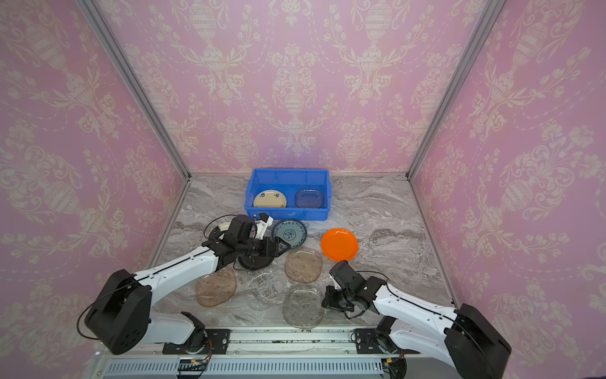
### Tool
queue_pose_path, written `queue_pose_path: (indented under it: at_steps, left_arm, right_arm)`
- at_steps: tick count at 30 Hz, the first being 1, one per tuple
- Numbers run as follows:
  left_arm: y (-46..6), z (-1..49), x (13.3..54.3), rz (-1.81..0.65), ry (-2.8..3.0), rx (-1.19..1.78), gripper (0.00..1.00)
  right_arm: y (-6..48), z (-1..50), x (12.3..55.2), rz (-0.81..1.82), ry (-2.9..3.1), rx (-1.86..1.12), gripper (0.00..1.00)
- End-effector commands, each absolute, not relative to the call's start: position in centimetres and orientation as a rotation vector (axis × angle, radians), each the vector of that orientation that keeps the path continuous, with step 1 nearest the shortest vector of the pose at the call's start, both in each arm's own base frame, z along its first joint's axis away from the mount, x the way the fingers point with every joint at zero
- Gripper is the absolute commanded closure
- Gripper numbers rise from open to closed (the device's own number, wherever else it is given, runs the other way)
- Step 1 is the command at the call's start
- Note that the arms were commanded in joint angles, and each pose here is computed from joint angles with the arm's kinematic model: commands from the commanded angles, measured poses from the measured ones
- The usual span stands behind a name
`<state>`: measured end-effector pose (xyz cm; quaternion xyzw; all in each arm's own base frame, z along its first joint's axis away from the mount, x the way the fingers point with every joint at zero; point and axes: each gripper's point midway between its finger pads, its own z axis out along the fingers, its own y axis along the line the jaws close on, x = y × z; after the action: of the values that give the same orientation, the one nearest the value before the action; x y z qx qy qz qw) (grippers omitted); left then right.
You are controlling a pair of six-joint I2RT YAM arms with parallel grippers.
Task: Place the plates into the plastic bin on the countertop
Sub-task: Pick up the plate from the bottom-center of the table, then place the plate in the plastic bin.
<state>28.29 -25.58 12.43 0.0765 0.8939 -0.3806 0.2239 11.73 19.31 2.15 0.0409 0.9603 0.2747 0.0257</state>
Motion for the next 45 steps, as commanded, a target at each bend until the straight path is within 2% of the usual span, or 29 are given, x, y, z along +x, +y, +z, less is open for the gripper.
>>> queue_pose_path:
  at_steps: [1,3,9,16,18,25,30,34,38,45]
  left_arm:
    - [-25.9,12.6,28.2,-1.067,2.455,0.214,0.01]
    - [-25.8,12.7,28.1,-1.058,2.452,0.220,0.01]
    - [-25.6,12.9,28.1,-1.041,2.450,0.222,0.01]
    - [-25.7,12.7,28.4,-1.038,2.452,0.223,0.01]
    - [-25.8,12.8,28.5,-1.039,2.452,0.227,0.01]
    - [-25.9,14.0,29.0,-1.008,2.431,0.272,0.01]
    - [-26.2,15.5,30.0,-0.984,2.401,0.306,0.01]
    - [-25.9,17.8,31.1,-0.963,2.326,0.318,0.01]
    - [-25.1,20.7,32.9,-0.983,2.228,0.289,0.01]
    - [-24.1,25.1,35.8,-1.078,2.082,0.240,0.03]
  right_arm:
    - [19.2,1.7,11.7,0.804,2.990,0.103,0.75]
    - [19.5,1.5,11.9,0.807,2.992,0.101,0.75]
    - [19.9,1.0,11.9,0.810,3.011,0.108,0.87]
    - [19.2,1.4,11.5,0.799,3.004,0.115,0.93]
    - [19.1,1.6,11.4,0.792,3.007,0.102,1.00]
    - [18.5,3.1,10.7,0.788,3.010,0.062,1.00]
    - [19.0,7.2,11.5,0.840,2.923,-0.014,1.00]
    - [18.9,11.2,14.4,0.766,2.848,-0.027,1.00]
    - [18.9,14.3,20.2,0.623,2.787,0.029,1.00]
    - [22.9,19.4,30.5,0.656,2.641,-0.023,1.00]
